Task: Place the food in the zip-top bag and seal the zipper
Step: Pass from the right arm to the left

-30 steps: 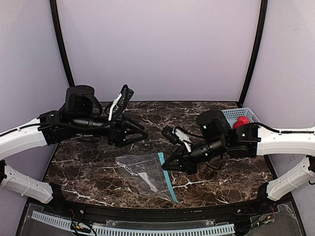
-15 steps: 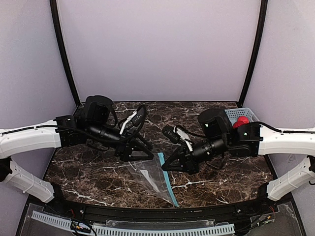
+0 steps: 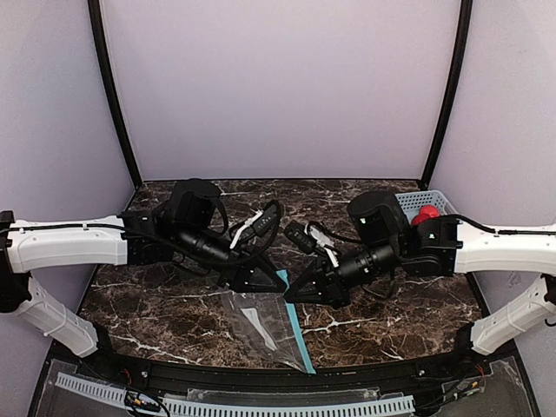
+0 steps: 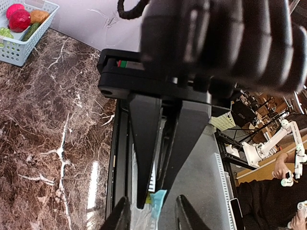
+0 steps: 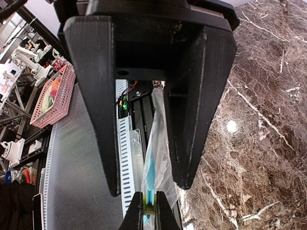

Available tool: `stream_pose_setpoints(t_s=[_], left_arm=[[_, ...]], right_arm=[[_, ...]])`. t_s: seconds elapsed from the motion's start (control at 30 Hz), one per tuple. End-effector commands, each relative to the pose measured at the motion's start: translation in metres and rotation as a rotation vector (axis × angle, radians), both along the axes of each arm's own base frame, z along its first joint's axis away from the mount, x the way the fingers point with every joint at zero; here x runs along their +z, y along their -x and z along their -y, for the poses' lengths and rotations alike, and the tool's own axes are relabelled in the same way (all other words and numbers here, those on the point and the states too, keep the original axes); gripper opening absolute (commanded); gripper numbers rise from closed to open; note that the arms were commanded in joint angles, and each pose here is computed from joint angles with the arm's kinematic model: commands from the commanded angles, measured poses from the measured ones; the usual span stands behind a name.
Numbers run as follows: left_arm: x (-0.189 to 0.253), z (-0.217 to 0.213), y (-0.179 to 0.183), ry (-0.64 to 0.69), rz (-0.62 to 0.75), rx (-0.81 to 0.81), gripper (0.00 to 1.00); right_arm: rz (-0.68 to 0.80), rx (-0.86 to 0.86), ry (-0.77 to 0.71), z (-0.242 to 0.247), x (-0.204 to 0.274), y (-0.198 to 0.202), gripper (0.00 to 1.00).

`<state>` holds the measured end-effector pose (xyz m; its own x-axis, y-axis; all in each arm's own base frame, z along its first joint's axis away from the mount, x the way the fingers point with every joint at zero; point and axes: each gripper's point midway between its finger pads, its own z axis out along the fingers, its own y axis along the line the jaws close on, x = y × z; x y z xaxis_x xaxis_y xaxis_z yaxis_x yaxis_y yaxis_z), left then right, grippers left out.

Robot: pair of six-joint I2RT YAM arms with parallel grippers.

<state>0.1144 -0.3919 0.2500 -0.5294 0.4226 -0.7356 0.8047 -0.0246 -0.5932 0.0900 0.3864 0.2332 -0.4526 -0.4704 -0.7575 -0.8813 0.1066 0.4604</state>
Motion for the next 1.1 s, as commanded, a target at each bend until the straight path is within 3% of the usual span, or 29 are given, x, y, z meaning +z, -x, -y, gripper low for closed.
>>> stream_pose_setpoints(t_s=[0.0,0.23,0.43,0.53,0.67,0.77,0.9,1.07], left_arm=[[0.020,-0.001,0.006,0.075,0.018,-0.016,0.26],[0.029,-0.006,0.008,0.129,0.023,0.002,0.02],[0.035,-0.011,0.005,0.150,0.034,0.054,0.01],[0.039,-0.012,0.001,0.160,0.041,0.083,0.01],[0.042,-0.010,0.001,0.175,0.030,0.082,0.01],[0.043,-0.011,0.001,0.175,0.028,0.083,0.01],[0.043,-0.011,0.001,0.170,0.019,0.087,0.01],[0.043,-0.010,0.000,0.175,0.014,0.090,0.01]], right_arm=[[-0.002,0.003,-0.034,-0.007,0.011,-0.003,0.00],[-0.014,-0.010,-0.015,-0.005,0.006,-0.003,0.00],[-0.030,-0.023,0.003,-0.002,-0.002,-0.003,0.02],[-0.034,-0.036,0.013,0.001,-0.006,-0.004,0.14],[-0.003,-0.087,-0.014,0.006,0.003,-0.010,0.46],[0.034,-0.141,-0.053,0.015,0.015,-0.016,0.60],[0.057,-0.194,-0.105,0.025,0.026,-0.020,0.63],[0.033,-0.167,-0.192,0.023,0.043,-0.013,0.58]])
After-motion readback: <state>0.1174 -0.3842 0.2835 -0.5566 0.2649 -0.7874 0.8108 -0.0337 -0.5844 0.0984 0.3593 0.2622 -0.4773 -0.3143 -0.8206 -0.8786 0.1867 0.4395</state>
